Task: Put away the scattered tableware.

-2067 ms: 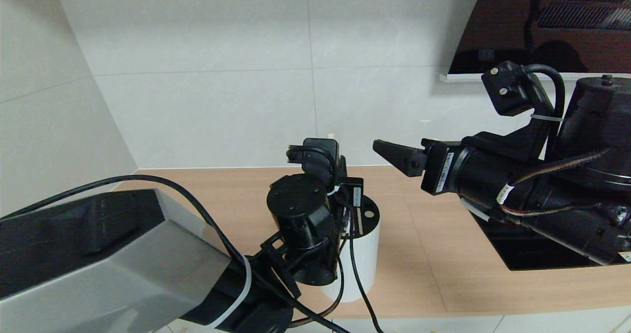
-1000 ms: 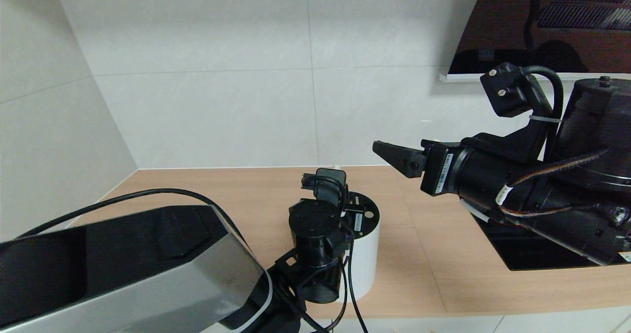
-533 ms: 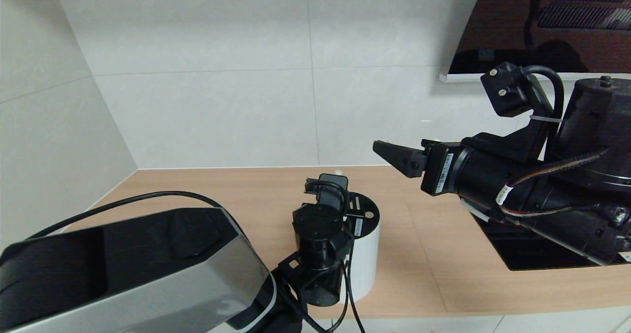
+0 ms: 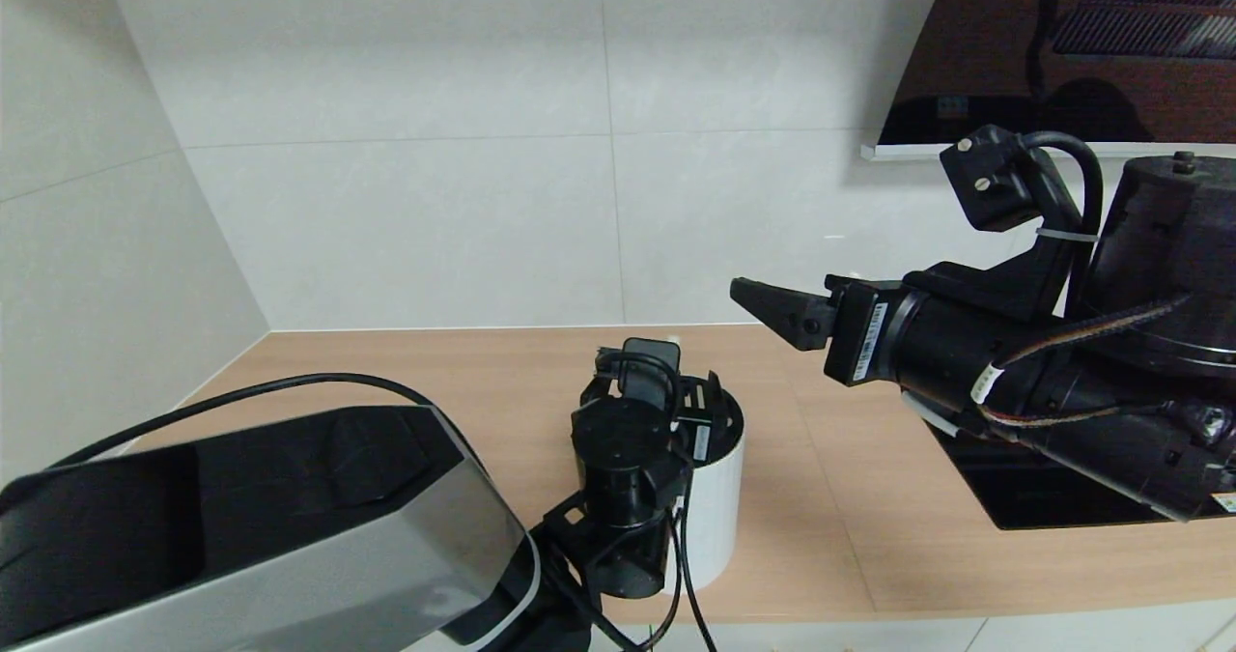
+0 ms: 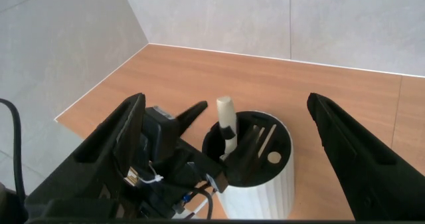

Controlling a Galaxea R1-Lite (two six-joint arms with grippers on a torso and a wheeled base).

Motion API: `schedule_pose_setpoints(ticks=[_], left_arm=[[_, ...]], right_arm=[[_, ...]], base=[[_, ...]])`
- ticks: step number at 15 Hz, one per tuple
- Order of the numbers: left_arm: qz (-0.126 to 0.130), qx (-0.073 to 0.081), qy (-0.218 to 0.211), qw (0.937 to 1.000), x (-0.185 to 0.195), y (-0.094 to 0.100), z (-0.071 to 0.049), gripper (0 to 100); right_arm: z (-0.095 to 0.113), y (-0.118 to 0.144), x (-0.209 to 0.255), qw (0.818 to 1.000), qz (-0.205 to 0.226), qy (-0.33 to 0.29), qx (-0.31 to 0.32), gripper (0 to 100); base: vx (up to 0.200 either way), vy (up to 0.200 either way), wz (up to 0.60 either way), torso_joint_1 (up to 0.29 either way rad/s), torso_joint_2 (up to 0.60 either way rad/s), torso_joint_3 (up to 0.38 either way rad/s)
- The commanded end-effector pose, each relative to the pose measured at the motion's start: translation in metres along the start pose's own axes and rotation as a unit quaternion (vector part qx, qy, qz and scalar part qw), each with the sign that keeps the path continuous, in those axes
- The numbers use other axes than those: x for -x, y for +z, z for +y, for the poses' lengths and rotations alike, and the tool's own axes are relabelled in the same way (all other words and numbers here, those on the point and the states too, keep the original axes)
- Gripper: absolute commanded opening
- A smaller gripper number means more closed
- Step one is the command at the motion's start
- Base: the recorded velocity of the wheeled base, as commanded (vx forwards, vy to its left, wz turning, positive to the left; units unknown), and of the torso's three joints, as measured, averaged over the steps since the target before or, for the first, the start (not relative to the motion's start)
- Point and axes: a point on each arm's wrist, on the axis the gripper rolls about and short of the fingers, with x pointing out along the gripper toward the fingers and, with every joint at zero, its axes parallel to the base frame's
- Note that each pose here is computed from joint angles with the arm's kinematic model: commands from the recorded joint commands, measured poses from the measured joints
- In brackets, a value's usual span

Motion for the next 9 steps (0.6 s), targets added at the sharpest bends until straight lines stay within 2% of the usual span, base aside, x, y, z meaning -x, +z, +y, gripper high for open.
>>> schedule_pose_setpoints(ticks=[1, 2, 3, 5, 6, 7, 8, 9], left_arm=[[-0.006, 0.005, 0.003, 1.0000, 0.000, 0.006, 0.003, 100], [-0.009, 0.007, 0.003, 0.9999, 0.001, 0.010, 0.004, 100], [-0.022, 0.013, 0.009, 0.9996, 0.002, 0.021, 0.011, 100], [-0.082, 0.031, 0.028, 0.9957, 0.011, 0.063, 0.033, 100], [-0.100, 0.041, 0.031, 0.9937, 0.019, 0.077, 0.042, 100], [-0.114, 0.050, 0.031, 0.9917, 0.032, 0.096, 0.057, 100], [-0.121, 0.050, 0.030, 0.9910, 0.037, 0.103, 0.065, 100], [-0.143, 0.050, 0.032, 0.9879, 0.052, 0.126, 0.084, 100]], right_arm=[[0.000, 0.001, 0.001, 1.000, -0.002, 0.001, 0.000, 100], [0.000, 0.001, 0.001, 1.000, -0.002, 0.001, -0.001, 100], [0.000, 0.002, 0.001, 1.000, -0.003, 0.001, -0.001, 100], [0.000, 0.008, 0.007, 1.000, -0.017, -0.001, -0.002, 100], [-0.004, 0.012, 0.009, 1.000, -0.024, -0.007, -0.003, 100], [-0.013, 0.018, 0.012, 0.999, -0.035, -0.023, -0.004, 100], [-0.017, 0.022, 0.015, 0.999, -0.043, -0.031, -0.003, 100], [-0.030, 0.028, 0.024, 0.997, -0.056, -0.052, -0.002, 100]], base=[[0.000, 0.000, 0.00, 0.000, 0.00, 0.000], [0.000, 0.000, 0.00, 0.000, 0.00, 0.000], [0.000, 0.000, 0.00, 0.000, 0.00, 0.000], [0.000, 0.000, 0.00, 0.000, 0.00, 0.000], [0.000, 0.000, 0.00, 0.000, 0.00, 0.000], [0.000, 0.000, 0.00, 0.000, 0.00, 0.000], [0.000, 0.000, 0.00, 0.000, 0.00, 0.000], [0.000, 0.000, 0.00, 0.000, 0.00, 0.000]])
